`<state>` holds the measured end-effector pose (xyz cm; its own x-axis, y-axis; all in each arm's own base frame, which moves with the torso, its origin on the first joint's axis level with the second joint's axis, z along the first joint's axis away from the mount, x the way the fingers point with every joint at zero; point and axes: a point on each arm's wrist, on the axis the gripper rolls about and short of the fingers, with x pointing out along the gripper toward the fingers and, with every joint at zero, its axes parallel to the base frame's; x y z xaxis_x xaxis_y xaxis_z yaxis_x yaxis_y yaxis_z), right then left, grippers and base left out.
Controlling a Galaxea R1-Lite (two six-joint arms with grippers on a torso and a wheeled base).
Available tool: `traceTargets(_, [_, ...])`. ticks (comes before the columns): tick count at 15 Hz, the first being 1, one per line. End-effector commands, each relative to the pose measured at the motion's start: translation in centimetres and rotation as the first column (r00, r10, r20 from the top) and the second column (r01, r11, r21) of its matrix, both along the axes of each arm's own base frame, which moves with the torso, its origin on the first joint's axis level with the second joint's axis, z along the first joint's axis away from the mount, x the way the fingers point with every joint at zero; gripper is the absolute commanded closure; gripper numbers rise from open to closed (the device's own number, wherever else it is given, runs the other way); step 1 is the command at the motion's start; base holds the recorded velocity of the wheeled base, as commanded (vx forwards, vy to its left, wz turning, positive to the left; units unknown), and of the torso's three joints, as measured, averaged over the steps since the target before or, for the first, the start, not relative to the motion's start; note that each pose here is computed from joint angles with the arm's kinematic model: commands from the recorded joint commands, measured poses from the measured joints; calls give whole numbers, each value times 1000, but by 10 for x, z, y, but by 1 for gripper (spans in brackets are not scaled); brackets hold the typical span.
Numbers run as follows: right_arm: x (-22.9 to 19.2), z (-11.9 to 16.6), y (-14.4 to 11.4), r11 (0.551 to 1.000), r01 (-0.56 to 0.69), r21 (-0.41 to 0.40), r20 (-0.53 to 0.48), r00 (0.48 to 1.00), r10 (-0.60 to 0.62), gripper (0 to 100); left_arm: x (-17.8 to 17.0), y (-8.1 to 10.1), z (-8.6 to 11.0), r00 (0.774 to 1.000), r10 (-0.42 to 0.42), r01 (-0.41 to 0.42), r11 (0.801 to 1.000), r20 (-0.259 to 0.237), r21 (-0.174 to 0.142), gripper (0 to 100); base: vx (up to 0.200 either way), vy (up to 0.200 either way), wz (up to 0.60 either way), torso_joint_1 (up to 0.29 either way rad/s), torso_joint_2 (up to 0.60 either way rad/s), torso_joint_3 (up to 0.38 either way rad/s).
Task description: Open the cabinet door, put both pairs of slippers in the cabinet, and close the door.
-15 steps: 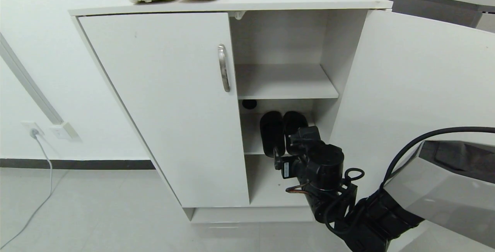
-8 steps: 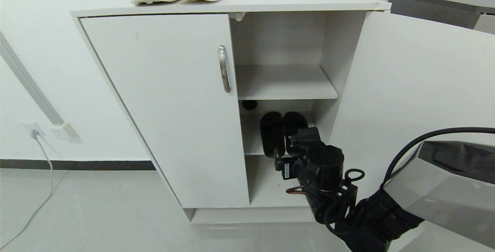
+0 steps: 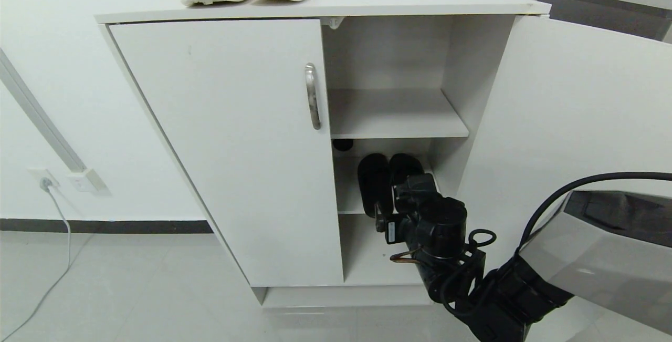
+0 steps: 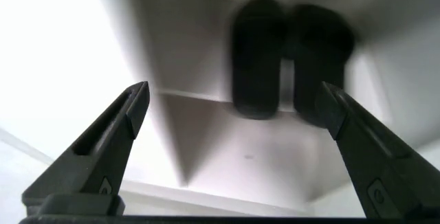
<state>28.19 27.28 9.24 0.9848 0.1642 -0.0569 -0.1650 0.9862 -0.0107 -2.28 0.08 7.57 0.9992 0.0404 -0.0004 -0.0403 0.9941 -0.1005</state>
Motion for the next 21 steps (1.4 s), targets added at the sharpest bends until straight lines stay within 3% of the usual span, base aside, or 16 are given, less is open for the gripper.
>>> traceTargets(1, [0,-1,0,1000,-1,1,1,1000,1,0,0,0,0,1000,1,-1,1000,2,-1,100,0,200,0,7,2,2])
traceTargets(12, [1,1,-1,1000,4,14,17,1000,-4,0,0,0,0,1000,1,-1,1000,2,-1,100,0,200,0,0,0,3])
traceTargets(21, [0,2,-6,1000,-10,-1,43,999,10,0,0,0,0,1000,3,-3,1000,2,-1,100,0,0,0,0,0,0])
